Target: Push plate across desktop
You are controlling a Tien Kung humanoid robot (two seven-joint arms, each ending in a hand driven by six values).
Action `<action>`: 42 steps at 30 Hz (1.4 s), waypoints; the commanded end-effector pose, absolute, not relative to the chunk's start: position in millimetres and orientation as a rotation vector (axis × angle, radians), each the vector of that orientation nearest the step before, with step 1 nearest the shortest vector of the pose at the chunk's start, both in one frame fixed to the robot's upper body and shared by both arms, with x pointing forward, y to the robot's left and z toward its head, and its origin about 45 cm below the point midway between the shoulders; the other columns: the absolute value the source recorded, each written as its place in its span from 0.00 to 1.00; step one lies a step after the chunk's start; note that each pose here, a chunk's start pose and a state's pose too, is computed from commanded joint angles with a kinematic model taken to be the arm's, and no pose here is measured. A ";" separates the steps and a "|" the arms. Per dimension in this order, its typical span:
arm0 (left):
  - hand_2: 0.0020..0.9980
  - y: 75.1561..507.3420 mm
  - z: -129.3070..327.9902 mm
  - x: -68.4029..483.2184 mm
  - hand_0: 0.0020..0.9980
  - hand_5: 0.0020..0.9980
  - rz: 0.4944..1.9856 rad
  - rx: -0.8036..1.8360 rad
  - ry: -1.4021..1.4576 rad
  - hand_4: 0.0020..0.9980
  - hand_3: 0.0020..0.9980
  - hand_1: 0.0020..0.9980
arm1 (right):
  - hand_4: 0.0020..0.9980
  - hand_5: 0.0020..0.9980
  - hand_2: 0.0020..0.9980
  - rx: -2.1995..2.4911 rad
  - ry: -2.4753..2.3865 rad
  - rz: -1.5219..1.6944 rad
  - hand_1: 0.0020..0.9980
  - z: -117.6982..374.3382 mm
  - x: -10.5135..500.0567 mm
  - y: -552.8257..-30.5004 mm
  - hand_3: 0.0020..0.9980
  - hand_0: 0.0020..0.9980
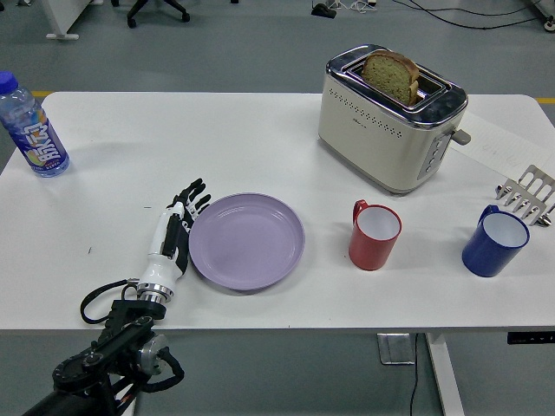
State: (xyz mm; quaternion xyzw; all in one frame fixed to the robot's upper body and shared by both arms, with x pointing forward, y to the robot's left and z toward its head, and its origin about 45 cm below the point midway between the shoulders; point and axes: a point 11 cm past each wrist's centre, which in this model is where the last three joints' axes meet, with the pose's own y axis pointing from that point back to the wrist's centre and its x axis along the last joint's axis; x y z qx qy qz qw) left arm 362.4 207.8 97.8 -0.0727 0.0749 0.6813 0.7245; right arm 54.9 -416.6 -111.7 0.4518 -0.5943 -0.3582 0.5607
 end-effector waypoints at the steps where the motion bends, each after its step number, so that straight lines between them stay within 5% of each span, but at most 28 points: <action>1: 0.92 207.7 98.0 362.6 0.86 1.00 1.503 -0.161 0.165 0.45 0.87 0.88 | 0.13 0.36 0.63 1.064 -1.400 -0.844 0.55 -111.8 54.7 -416.6 0.63 0.61; 42: 0.92 181.3 97.7 362.4 0.86 1.00 1.395 -0.123 0.150 0.45 0.87 0.88 | 0.13 0.36 0.63 1.072 -1.388 -0.839 0.55 -112.2 54.4 -415.4 0.63 0.61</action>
